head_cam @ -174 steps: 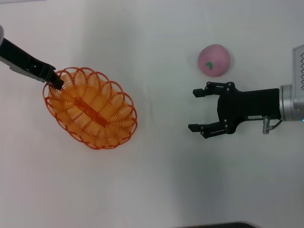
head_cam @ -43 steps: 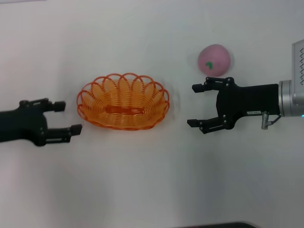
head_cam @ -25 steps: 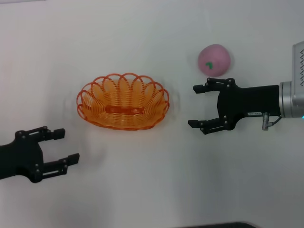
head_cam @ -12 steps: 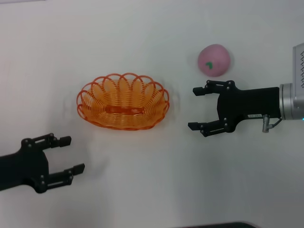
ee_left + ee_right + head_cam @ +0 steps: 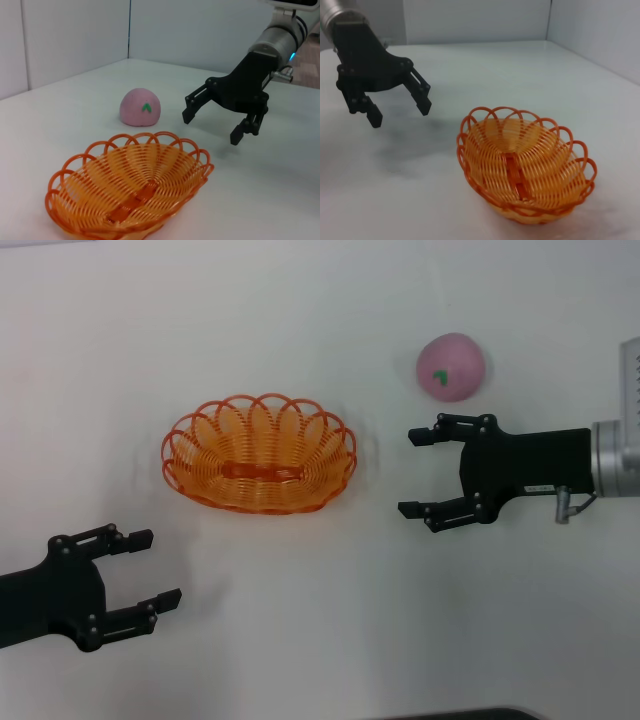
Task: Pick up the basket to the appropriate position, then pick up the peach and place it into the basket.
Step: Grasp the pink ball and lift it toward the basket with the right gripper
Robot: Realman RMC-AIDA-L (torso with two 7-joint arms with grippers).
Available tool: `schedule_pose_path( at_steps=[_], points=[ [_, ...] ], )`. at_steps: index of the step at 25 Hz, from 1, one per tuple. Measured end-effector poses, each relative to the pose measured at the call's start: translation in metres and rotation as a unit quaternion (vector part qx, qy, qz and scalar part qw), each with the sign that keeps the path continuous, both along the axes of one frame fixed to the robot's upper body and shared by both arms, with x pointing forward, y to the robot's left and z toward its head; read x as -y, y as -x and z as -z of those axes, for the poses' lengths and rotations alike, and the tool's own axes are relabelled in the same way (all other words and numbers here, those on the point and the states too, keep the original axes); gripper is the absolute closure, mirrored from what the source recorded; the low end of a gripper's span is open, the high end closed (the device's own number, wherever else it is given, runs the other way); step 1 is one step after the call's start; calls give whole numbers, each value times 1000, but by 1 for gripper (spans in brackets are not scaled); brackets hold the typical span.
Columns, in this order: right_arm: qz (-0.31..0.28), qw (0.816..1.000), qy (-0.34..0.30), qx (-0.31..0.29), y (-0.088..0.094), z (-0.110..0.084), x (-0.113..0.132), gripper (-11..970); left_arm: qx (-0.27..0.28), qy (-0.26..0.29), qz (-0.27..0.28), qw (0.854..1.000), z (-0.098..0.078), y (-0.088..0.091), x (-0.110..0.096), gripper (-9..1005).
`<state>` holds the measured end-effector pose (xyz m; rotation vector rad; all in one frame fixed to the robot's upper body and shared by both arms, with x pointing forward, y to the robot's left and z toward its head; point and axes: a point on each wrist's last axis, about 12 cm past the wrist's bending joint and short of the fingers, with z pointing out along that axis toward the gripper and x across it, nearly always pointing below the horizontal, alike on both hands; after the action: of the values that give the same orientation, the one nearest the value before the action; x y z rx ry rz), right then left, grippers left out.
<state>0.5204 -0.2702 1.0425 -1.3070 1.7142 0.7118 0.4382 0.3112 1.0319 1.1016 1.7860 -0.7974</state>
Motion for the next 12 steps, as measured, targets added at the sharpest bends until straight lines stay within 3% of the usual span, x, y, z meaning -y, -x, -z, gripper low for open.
schedule_pose_path(
  at_steps=[12],
  points=[
    [64, 997, -37, -2, 16, -6, 35, 76, 2, 2, -12, 1000, -1, 1, -5, 265]
  ],
)
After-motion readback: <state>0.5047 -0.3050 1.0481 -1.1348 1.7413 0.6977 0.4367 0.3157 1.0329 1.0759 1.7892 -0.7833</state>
